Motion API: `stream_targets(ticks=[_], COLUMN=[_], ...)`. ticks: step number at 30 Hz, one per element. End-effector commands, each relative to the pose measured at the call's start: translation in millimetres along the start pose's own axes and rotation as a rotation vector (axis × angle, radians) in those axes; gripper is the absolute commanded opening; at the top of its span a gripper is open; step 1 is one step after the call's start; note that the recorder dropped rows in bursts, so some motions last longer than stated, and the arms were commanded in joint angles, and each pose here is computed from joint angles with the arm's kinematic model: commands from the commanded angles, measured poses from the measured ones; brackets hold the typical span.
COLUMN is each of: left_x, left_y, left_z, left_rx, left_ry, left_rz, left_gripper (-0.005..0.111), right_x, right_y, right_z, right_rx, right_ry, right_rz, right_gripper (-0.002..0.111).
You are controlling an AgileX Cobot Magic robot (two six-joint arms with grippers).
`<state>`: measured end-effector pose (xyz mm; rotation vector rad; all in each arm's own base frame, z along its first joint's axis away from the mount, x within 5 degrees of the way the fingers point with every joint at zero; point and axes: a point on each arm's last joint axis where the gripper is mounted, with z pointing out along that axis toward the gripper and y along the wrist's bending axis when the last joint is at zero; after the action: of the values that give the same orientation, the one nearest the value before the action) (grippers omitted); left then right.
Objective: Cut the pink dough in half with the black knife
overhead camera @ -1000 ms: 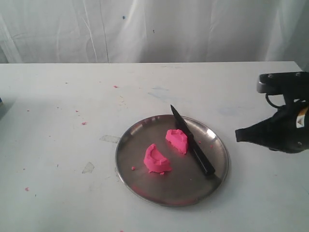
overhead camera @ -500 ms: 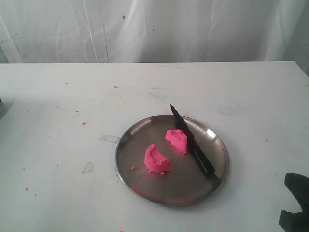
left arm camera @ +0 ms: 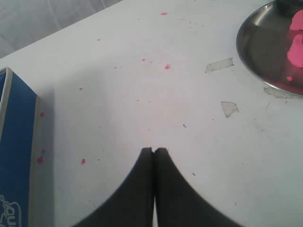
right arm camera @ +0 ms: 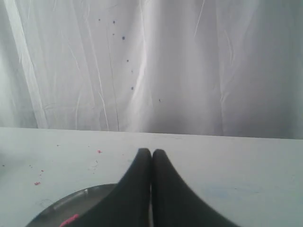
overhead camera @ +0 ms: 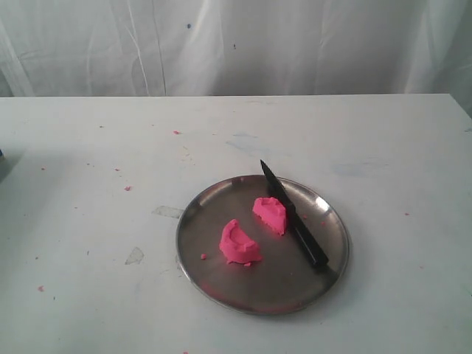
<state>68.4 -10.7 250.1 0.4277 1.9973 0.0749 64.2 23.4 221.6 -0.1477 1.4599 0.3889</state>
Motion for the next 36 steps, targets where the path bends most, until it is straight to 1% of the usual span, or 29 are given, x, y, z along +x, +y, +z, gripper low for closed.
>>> stream_targets(ticks=[1,3,5,7,8,9,11,12,14,17,18,19,21,22,23,25,27,30,36], left_x=[-1.2,-1.2,-1.2,-1.2,-1.3,-1.1,-1.1,-1.2,-1.2,-1.2,-1.2,-1.2,-1.2,-1.2,-1.2,-1.2,-1.2,-1.2,-1.2], left_y=[-0.3,-0.3,-0.3,-0.3,-0.2,-0.3,-0.3,-0.2,-0.2,-0.2,-0.2,-0.2,-0.2,-0.2,-0.2,-0.2,-0.2,-0.2,-0.2], left_z=[-1.6,-1.6,-1.6,-1.6,-1.6,-1.3,-2.1,-2.1,-2.1,-2.1,-2.1,-2.1,-2.1,-2.1,-2.1,-2.1,-2.1,-2.1,-2.1], left_rx=[0.004,0.004,0.004,0.004,0.003,0.005,0.003,0.002,0.002,0.002,0.002,0.002,0.002,0.002,0.002,0.002,0.002,0.002,0.002], left_ry=[-0.012,-0.012,-0.012,-0.012,-0.014,-0.009,-0.014,-0.016,-0.016,-0.016,-0.016,-0.016,-0.016,-0.016,-0.016,-0.016,-0.016,-0.016,-0.016], left_rz=[0.000,0.000,0.000,0.000,0.000,0.000,0.000,0.000,0.000,0.000,0.000,0.000,0.000,0.000,0.000,0.000,0.000,0.000,0.000], left_gripper=[0.000,0.000,0.000,0.000,0.000,0.000,0.000,0.000,0.000,0.000,0.000,0.000,0.000,0.000,0.000,0.000,0.000,0.000,0.000], right_x=[2.5,-3.9,-14.2,-23.0,-24.6,-30.3,-33.5,-32.6,-26.3,-5.7,1.1,11.1,23.8,32.9,35.6,32.9,31.3,31.0,31.2], right_y=[-0.8,1.1,4.2,6.4,6.4,7.8,4.9,2.9,-4.0,-12.0,-13.1,-14.0,-14.6,-15.2,-16.0,-17.7,-19.8,-21.6,-21.6], right_z=[-3.7,-5.3,-8.7,-17.5,-18.0,-20.2,-21.4,-20.9,-18.6,-14.8,-14.4,-14.7,-16.6,-19.2,-20.3,-19.9,-20.0,-20.5,-20.6], right_rx=[0.006,-0.015,-0.048,-0.063,-0.050,-0.051,-0.001,0.025,0.100,0.196,0.211,0.222,0.226,0.228,0.230,0.238,0.258,0.281,0.283], right_ry=[0.003,-0.070,-0.190,-0.310,-0.330,-0.399,-0.436,-0.423,-0.349,-0.120,-0.044,0.069,0.216,0.322,0.358,0.339,0.330,0.327,0.329], right_rz=[0.009,0.006,-0.010,-0.080,-0.127,-0.159,-0.157,-0.141,-0.064,-0.029,-0.032,-0.058,-0.098,-0.108,-0.141,-0.223,-0.258,-0.240,-0.235], right_gripper=[0.000,0.000,0.000,0.000,0.000,0.000,0.000,0.000,0.000,0.000,0.000,0.000,0.000,0.000,0.000,0.000,0.000,0.000,0.000])
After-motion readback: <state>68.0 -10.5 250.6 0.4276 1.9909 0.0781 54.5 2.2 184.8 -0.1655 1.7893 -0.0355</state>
